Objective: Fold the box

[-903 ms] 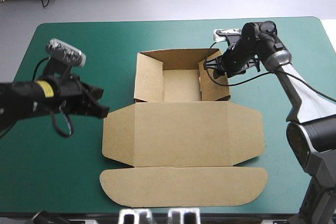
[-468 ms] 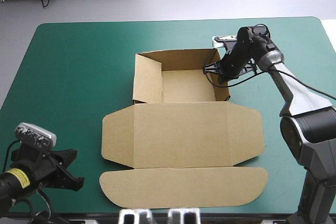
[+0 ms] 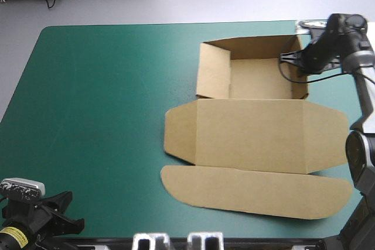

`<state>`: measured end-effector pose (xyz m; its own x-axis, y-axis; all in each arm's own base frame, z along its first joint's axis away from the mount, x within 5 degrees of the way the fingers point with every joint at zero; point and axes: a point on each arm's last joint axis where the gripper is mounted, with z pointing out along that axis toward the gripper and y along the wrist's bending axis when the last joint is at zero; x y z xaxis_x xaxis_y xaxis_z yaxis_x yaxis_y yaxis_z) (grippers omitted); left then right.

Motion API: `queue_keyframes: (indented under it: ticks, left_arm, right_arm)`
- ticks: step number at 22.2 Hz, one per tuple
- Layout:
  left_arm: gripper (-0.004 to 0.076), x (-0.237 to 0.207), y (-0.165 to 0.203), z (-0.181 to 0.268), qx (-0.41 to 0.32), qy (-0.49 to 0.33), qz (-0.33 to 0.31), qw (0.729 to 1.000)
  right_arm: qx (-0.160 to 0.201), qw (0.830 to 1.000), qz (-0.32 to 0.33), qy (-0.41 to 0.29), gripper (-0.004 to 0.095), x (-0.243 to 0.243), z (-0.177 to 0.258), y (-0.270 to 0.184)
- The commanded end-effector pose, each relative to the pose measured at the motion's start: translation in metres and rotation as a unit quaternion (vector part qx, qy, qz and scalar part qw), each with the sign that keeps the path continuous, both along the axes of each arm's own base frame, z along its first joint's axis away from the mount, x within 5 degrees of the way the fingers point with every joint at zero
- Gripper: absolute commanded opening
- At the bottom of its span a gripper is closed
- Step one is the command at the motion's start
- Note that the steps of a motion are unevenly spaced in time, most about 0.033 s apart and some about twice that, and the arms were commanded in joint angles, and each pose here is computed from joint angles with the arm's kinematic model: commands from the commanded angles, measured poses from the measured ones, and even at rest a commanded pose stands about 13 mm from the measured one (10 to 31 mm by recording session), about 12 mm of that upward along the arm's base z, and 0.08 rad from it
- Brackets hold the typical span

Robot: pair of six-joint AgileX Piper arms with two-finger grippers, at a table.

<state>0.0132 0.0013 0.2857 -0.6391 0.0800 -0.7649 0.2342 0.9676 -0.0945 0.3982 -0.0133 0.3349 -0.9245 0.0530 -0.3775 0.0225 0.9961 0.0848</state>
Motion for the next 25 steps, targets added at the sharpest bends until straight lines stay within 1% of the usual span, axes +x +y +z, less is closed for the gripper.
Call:
queue_keyframes:
  ticks: [1, 2, 3, 4, 5, 6, 7, 8, 9, 10, 12, 14, 18, 21, 22, 23, 24, 25]
  left_arm:
    - [-0.001, 0.002, 0.0, 0.007, -0.005, -0.014, 0.002, 1.0]
    - [-0.001, 0.002, 0.0, 0.007, -0.004, -0.012, 0.003, 1.0]
    - [-0.001, 0.002, 0.0, 0.007, -0.004, -0.011, 0.003, 1.0]
    - [-0.001, 0.002, 0.0, 0.007, -0.004, -0.011, 0.003, 1.0]
    - [-0.001, 0.002, 0.0, 0.007, -0.004, -0.012, 0.003, 1.0]
    - [-0.001, 0.002, 0.0, 0.007, -0.004, -0.012, 0.003, 1.0]
    - [-0.001, 0.002, 0.0, 0.007, -0.004, -0.012, 0.003, 1.0]
    - [-0.001, 0.002, 0.0, 0.007, -0.004, -0.012, 0.003, 1.0]
    - [-0.001, 0.002, 0.0, 0.007, -0.004, -0.012, 0.003, 1.0]
    - [-0.001, 0.002, 0.0, 0.007, -0.004, -0.012, 0.003, 1.0]
    - [-0.001, 0.002, 0.0, 0.007, -0.002, -0.013, 0.003, 1.0]
    - [-0.001, 0.002, 0.001, 0.007, -0.001, -0.013, 0.004, 1.0]
    - [-0.001, 0.002, 0.001, 0.007, 0.011, -0.017, -0.006, 1.0]
    - [-0.001, 0.002, 0.001, 0.007, 0.011, -0.017, -0.006, 1.0]
    - [-0.001, 0.002, 0.001, 0.007, 0.011, -0.017, -0.006, 1.0]
    - [-0.001, 0.002, 0.001, 0.007, 0.011, -0.017, -0.006, 1.0]
    - [-0.001, 0.002, 0.001, 0.007, 0.011, -0.017, -0.006, 1.0]
    - [-0.001, 0.002, 0.001, 0.007, 0.012, -0.018, -0.007, 1.0]
  right_arm:
    - [-0.012, 0.995, -0.09, -0.05, -0.002, -0.024, 0.035, -0.077]
    - [-0.014, 0.992, -0.113, -0.054, -0.002, -0.026, 0.033, -0.094]
    - [-0.02, 0.987, -0.148, -0.065, -0.0019, -0.032, 0.032, -0.123]
    - [-0.024, 0.985, -0.155, -0.067, -0.0016, -0.033, 0.03, -0.133]
    - [-0.048, 0.988, -0.13, -0.064, 0.0002, -0.036, 0.026, -0.149]
    - [-0.053, 0.989, -0.121, -0.06, 0.0028, -0.035, 0.023, -0.152]
    - [-0.05, 0.989, -0.128, -0.053, 0.0131, -0.032, 0.015, -0.158]
    - [-0.047, 0.99, -0.126, -0.049, 0.018, -0.03, 0.01, -0.159]
    - [-0.032, 0.993, -0.103, -0.052, 0.0283, -0.024, 0.004, -0.157]
    - [-0.021, 0.994, -0.082, -0.069, 0.0337, -0.02, 0.005, -0.154]
    - [-0.019, 0.993, -0.07, -0.088, 0.0381, -0.018, 0.011, -0.152]
    - [-0.028, 0.993, -0.07, -0.093, 0.038, -0.021, 0.022, -0.152]
    - [-0.047, 0.988, -0.072, -0.127, 0.038, -0.036, 0.054, -0.146]
    - [-0.055, 0.988, -0.069, -0.125, 0.0374, -0.052, 0.07, -0.139]
    - [-0.05, 0.989, -0.069, -0.117, 0.0346, -0.058, 0.075, -0.136]
    - [-0.04, 0.989, -0.084, -0.118, 0.0302, -0.063, 0.079, -0.133]
    - [-0.016, 0.985, -0.112, -0.127, 0.0209, -0.07, 0.085, -0.128]
    - [-0.008, 0.985, -0.108, -0.132, 0.0137, -0.076, 0.088, -0.122]
